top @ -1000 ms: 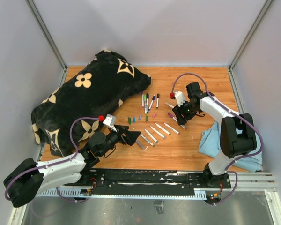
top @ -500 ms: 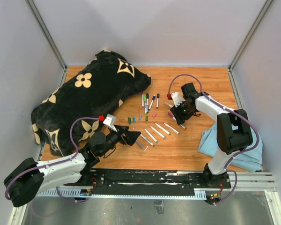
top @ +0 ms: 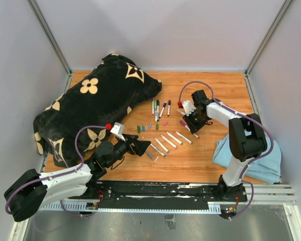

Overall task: Open the pen caps
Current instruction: Pick up the pen from the center of the board, then open the pen cap from the pen.

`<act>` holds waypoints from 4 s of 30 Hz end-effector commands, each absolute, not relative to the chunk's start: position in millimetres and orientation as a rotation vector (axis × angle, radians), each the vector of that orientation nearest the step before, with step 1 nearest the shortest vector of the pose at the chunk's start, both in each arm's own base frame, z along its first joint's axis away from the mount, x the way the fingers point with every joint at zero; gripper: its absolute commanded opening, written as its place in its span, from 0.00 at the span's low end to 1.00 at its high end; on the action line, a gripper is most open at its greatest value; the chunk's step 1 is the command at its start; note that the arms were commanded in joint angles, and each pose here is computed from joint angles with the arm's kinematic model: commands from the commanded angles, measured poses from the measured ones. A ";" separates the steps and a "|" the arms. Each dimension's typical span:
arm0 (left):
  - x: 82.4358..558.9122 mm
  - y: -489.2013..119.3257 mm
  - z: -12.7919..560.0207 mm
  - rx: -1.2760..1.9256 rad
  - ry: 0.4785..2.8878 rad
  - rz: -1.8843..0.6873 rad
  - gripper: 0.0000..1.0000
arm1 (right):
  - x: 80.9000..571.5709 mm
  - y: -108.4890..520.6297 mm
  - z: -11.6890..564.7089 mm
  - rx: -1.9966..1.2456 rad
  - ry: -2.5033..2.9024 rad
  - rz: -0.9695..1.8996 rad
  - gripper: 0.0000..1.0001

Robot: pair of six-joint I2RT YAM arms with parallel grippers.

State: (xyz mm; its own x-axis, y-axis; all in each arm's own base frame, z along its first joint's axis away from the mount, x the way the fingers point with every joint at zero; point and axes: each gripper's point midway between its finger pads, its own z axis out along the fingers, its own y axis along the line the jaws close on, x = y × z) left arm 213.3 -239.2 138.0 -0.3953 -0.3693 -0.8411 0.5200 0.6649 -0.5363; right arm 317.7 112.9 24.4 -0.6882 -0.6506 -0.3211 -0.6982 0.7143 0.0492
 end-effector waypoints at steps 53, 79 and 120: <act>214.1 -288.6 166.2 0.092 1.638 -1.272 0.99 | 316.9 128.7 45.6 -1.137 2.542 0.261 0.01; 311.9 -337.6 181.5 -0.129 1.462 -1.367 0.96 | 289.0 183.9 124.3 -1.155 2.179 0.677 0.01; 280.9 -344.1 226.2 -0.090 1.295 -1.593 0.00 | 245.7 226.1 147.9 -1.328 1.985 0.897 0.52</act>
State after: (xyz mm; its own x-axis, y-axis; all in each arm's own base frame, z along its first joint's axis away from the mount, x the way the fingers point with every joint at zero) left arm 300.7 -351.9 160.0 -0.5337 -0.6445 -0.5476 0.5048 0.2767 -0.8177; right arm 259.9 214.7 136.9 -0.3455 -0.5742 -0.7422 -0.9271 0.3314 0.1752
